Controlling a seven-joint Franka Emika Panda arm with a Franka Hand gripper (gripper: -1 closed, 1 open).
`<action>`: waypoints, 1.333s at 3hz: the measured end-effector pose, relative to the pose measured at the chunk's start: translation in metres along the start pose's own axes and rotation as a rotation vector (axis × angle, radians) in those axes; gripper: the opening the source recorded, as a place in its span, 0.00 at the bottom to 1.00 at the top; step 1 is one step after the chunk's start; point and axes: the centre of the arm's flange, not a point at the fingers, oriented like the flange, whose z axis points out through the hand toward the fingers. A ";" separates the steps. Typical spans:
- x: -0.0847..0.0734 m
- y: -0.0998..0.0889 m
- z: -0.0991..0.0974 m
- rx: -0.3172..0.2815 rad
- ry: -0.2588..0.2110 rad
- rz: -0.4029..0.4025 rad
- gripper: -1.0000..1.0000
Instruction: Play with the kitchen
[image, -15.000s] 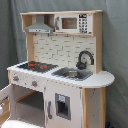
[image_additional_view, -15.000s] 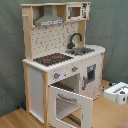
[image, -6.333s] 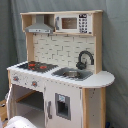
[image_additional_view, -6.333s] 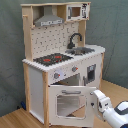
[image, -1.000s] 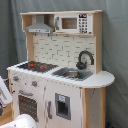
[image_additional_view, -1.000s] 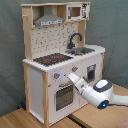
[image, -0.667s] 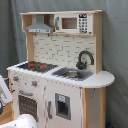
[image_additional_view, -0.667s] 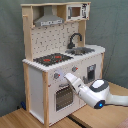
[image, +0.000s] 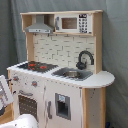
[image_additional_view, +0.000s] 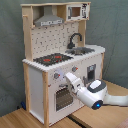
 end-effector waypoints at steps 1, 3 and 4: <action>0.010 0.003 0.020 0.023 0.017 0.061 1.00; 0.029 -0.001 0.050 0.055 0.071 -0.017 1.00; 0.033 0.004 0.058 0.091 0.103 -0.045 1.00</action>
